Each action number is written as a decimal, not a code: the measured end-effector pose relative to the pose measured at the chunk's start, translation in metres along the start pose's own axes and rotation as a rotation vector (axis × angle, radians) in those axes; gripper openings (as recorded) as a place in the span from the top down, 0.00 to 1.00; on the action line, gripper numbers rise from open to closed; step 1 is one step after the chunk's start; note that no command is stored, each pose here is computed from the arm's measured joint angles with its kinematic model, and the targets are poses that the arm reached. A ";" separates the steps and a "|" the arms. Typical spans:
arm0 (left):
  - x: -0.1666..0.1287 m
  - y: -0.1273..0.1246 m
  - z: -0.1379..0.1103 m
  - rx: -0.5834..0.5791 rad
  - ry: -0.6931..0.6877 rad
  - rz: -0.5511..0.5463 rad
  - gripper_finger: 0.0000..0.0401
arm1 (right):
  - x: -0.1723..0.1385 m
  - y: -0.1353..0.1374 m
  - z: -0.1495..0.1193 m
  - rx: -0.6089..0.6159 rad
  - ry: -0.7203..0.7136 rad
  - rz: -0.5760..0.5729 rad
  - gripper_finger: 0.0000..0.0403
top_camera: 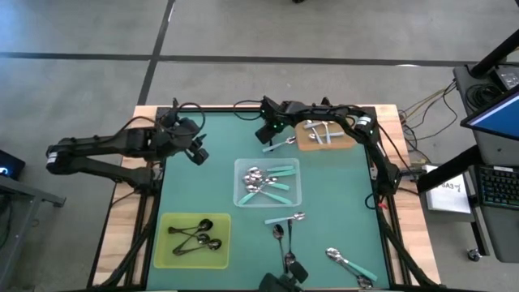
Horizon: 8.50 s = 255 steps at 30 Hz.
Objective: Sort silverware by color (type)
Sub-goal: Put the black spoon into the yellow bin, then put the purple spoon into the orange bin, then put the green spoon into the transparent bin
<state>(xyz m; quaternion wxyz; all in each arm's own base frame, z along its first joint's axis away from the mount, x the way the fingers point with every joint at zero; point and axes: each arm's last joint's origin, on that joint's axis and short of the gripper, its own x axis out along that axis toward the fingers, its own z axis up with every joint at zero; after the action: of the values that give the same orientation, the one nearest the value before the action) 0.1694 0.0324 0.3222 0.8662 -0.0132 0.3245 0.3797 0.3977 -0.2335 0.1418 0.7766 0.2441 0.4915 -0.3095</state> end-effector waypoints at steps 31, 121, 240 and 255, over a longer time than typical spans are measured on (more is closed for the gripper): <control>0.067 -0.038 -0.070 -0.286 -0.458 -0.231 0.74 | -0.146 0.036 0.025 -0.366 -0.415 0.385 0.98; -0.070 -0.126 -0.091 0.005 0.708 -0.771 1.00 | -0.083 0.019 -0.024 -0.759 0.002 0.280 0.77; -0.055 -0.095 -0.071 0.093 0.004 -0.104 0.82 | -0.140 -0.143 -0.098 -0.224 0.119 0.101 0.94; -0.052 -0.098 -0.065 0.020 -0.071 -0.085 0.82 | -0.164 -0.135 -0.105 -0.063 -0.003 0.032 0.63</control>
<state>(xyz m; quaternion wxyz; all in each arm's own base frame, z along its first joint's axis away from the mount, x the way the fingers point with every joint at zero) 0.1726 -0.0885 0.2790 0.8926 -0.0048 0.2963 0.3397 0.1833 -0.2156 0.2396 0.7895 0.2267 0.4959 -0.2817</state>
